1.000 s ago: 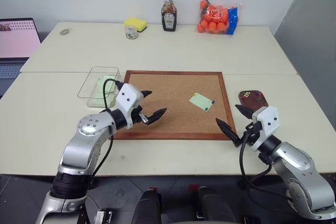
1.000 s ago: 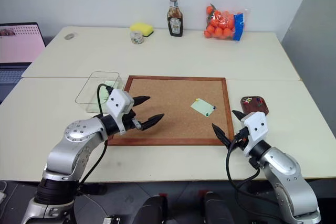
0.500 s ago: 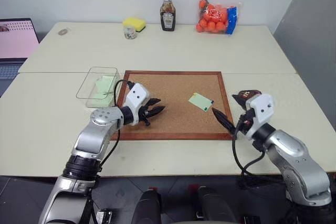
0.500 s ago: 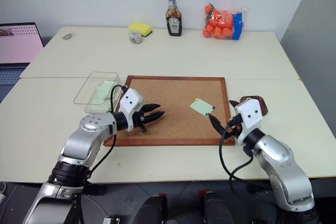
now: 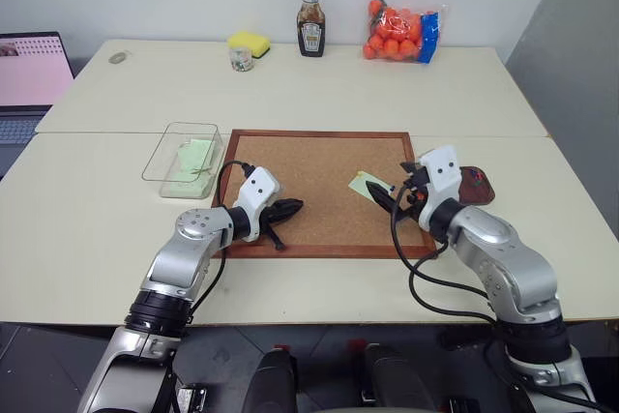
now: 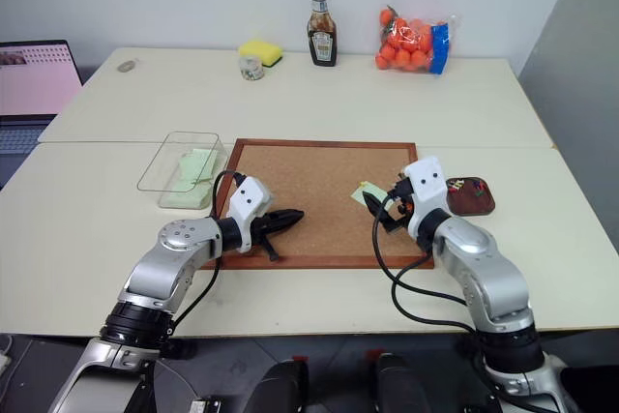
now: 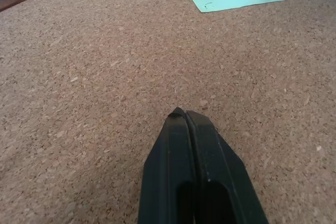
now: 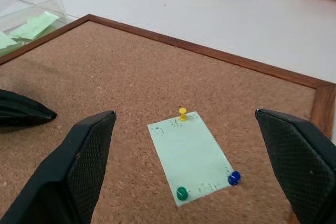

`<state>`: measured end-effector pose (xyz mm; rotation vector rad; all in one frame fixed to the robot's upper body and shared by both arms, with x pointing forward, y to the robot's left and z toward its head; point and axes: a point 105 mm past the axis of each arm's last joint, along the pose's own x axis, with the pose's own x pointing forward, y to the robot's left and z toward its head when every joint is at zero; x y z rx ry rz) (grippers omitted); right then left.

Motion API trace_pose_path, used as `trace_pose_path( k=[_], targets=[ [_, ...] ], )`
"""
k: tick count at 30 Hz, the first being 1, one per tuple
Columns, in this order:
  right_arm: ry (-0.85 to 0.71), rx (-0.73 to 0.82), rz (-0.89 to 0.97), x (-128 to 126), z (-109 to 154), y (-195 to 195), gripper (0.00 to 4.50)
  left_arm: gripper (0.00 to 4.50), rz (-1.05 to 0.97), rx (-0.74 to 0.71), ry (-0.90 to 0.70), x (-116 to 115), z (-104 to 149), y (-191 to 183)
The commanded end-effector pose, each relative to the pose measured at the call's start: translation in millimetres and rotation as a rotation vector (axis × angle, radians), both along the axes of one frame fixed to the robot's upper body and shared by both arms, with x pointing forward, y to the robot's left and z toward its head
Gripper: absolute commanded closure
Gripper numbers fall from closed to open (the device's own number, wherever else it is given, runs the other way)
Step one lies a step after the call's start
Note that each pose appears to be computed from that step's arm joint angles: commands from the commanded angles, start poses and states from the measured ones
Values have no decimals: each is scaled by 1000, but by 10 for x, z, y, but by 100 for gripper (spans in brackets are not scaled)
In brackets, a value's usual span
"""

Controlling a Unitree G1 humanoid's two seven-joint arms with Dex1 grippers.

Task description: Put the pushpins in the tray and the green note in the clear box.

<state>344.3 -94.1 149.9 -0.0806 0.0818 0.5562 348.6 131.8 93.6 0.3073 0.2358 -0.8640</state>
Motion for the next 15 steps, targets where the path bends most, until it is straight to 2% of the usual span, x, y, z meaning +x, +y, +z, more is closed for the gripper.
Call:
trace_pose_path(
  k=[1,9,15],
  targets=[
    [-10,15,21,146,48,178,0,449,-6,8,9,-26,-48,-5],
    [6,-9,44,382,-79,368,0,449,-14,17,16,-51,-69,-23],
    [3,-34,22,508,-177,372,0,449,-28,5,2,-61,-23,-59]
  ],
)
